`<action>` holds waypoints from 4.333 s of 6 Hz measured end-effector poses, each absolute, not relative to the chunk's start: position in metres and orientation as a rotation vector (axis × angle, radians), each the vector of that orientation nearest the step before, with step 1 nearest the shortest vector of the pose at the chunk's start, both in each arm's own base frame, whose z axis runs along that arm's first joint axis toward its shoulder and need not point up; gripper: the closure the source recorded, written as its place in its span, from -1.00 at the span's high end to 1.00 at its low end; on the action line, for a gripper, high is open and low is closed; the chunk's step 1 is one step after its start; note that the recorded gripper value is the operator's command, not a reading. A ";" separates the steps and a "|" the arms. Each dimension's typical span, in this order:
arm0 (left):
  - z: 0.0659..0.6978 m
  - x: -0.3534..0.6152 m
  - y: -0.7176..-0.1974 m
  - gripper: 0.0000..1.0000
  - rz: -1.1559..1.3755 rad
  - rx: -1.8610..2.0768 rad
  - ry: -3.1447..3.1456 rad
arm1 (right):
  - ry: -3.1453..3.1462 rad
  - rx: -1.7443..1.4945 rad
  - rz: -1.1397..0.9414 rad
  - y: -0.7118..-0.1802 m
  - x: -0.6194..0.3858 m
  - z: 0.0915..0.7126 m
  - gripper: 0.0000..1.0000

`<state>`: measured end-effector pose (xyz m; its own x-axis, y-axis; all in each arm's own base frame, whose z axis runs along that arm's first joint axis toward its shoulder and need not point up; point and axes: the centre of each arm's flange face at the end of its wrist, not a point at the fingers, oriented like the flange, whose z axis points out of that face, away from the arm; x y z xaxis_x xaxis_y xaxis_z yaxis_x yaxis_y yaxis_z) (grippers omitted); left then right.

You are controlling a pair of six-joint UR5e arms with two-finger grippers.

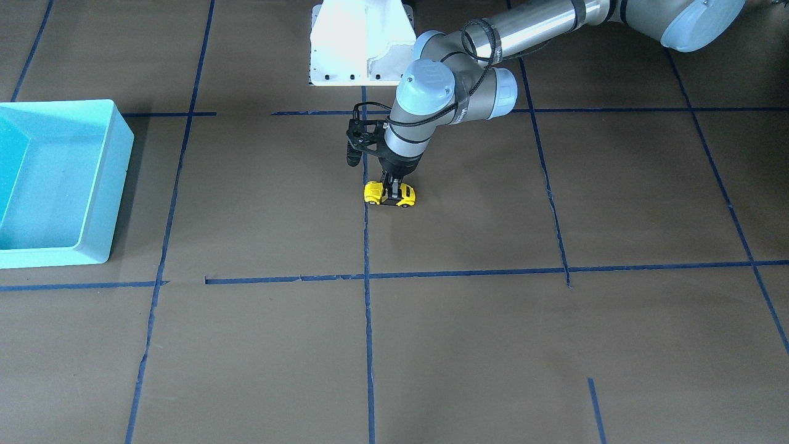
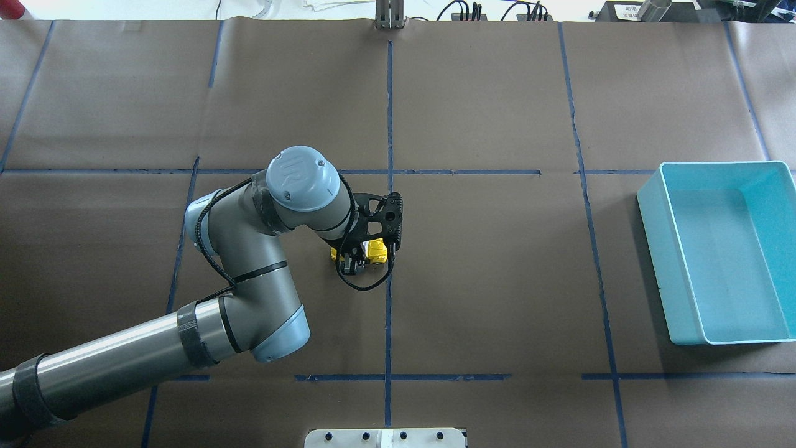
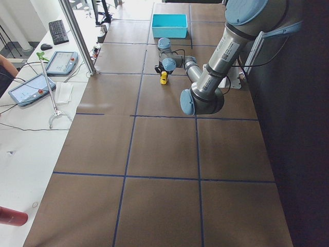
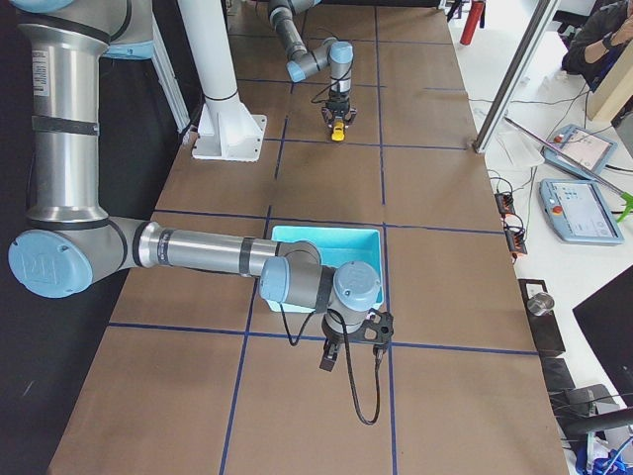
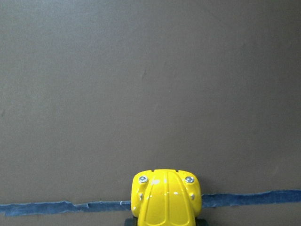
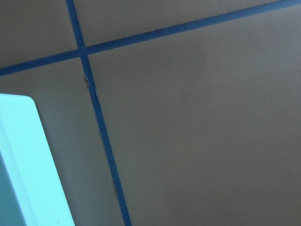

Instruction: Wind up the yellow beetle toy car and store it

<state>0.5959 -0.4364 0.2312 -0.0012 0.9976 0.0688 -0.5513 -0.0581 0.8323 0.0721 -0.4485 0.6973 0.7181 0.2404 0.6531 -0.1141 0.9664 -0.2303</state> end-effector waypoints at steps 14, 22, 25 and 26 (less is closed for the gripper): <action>0.377 0.306 -0.470 1.00 1.203 0.723 0.682 | -0.745 -0.178 0.196 -0.449 0.072 0.697 1.00; 0.592 -0.057 -0.481 1.00 0.168 0.206 0.795 | -0.751 -0.145 0.188 -0.458 0.072 0.680 1.00; 0.623 -0.075 -0.463 1.00 0.086 0.153 0.797 | -0.797 -0.004 0.108 -0.473 0.061 0.596 1.00; 0.632 -0.078 -0.463 1.00 0.073 0.137 0.797 | -0.821 0.045 0.060 -0.474 0.050 0.563 1.00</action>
